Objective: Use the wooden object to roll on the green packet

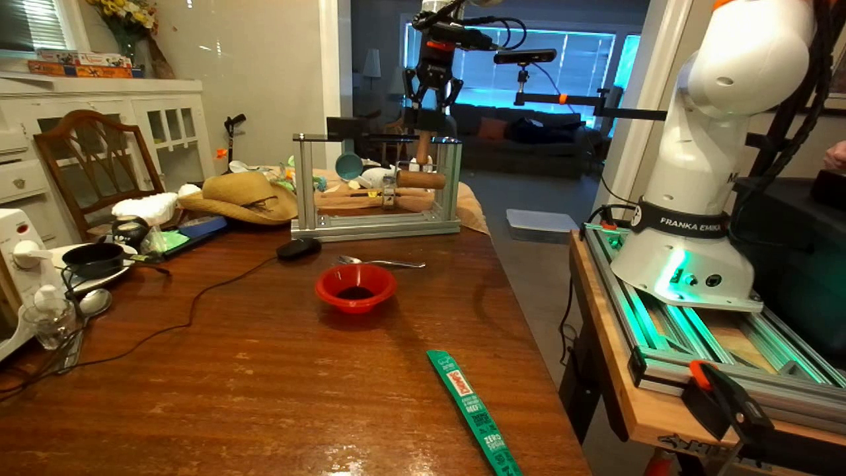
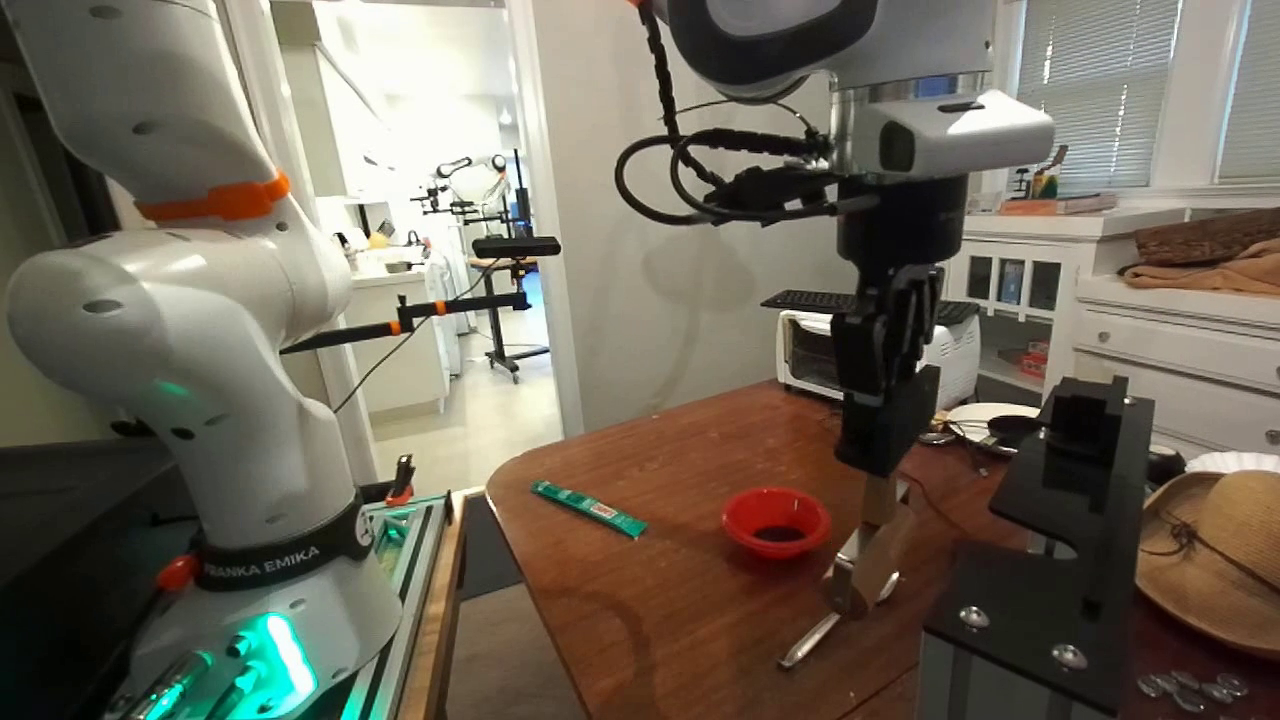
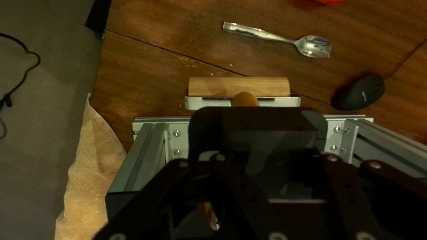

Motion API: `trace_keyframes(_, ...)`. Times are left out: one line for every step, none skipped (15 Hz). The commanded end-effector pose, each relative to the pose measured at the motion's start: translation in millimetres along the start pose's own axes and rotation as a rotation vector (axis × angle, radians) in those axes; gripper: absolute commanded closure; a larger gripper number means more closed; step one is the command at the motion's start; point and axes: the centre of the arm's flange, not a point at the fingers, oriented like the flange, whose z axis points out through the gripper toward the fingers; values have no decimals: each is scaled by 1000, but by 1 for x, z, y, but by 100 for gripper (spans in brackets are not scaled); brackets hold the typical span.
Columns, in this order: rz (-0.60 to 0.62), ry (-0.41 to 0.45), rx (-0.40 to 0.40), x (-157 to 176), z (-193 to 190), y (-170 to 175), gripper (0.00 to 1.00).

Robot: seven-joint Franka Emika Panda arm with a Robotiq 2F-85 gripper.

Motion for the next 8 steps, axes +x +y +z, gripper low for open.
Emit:
trace_keyframes(40, 37, 17, 28, 5, 0, 78)
trace_keyframes(44, 49, 20, 34, 7, 1, 78)
trace_keyframes(56, 58, 14, 40, 10, 3, 78)
trace_keyframes(64, 64, 11, 44, 11, 4, 78)
trace_keyframes(69, 68, 10, 47, 14, 6, 78)
trace_keyframes(72, 72, 10, 51, 15, 7, 78)
trace_keyframes(75, 76, 13, 54, 14, 8, 78)
trace_keyframes(72, 80, 16, 56, 14, 8, 78)
